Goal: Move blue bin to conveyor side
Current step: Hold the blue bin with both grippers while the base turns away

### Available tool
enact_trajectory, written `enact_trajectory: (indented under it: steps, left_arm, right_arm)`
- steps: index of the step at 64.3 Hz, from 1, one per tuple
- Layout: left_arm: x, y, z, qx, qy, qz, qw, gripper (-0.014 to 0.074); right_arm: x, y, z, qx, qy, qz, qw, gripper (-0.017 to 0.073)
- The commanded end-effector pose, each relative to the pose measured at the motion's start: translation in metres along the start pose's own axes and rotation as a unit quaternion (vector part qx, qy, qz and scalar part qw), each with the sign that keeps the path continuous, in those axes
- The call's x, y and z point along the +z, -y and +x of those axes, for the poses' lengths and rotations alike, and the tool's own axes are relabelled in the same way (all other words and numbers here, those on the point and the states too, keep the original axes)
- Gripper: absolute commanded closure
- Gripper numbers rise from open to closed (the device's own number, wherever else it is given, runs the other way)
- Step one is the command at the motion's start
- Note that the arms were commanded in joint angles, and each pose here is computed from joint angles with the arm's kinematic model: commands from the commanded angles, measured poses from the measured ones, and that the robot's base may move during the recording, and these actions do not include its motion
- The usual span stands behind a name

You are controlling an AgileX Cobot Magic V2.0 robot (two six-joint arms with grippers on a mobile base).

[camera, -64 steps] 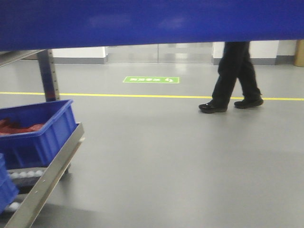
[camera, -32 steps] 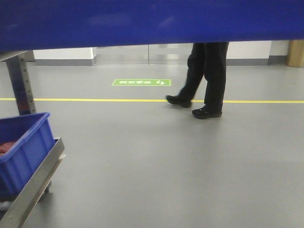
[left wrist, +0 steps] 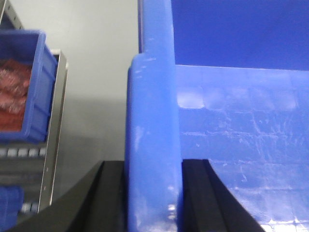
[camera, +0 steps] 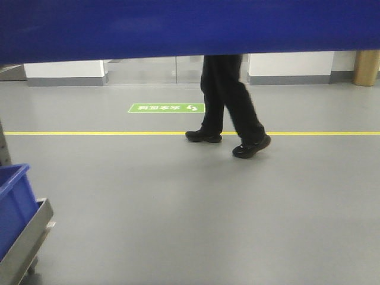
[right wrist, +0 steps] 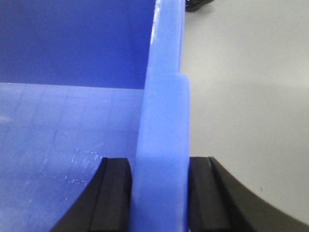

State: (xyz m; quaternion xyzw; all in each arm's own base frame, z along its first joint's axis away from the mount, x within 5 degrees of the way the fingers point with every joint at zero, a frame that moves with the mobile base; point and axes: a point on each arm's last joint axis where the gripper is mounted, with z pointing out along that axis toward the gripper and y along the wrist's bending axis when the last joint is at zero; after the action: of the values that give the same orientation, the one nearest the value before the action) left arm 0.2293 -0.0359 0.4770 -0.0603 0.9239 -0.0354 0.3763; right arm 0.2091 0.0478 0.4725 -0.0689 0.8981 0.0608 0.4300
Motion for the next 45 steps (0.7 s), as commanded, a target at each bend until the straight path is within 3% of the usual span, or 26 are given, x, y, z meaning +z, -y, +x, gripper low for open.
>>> enact_trajectory:
  steps: [1,45]
  left_arm:
    - [-0.0116,-0.0001,-0.0066,-0.001,0.052,0.009,0.999,0.0613]
    - [-0.0116,-0.0001,-0.0066,-0.001,0.052,0.009,0.999,0.0613]
  right_arm:
    - [-0.0143,0.0004,-0.0101,-0.011,0.069,0.001,0.998,0.0648]
    - [-0.0143,0.0004,-0.0103,-0.011,0.070,0.001,0.998,0.0648]
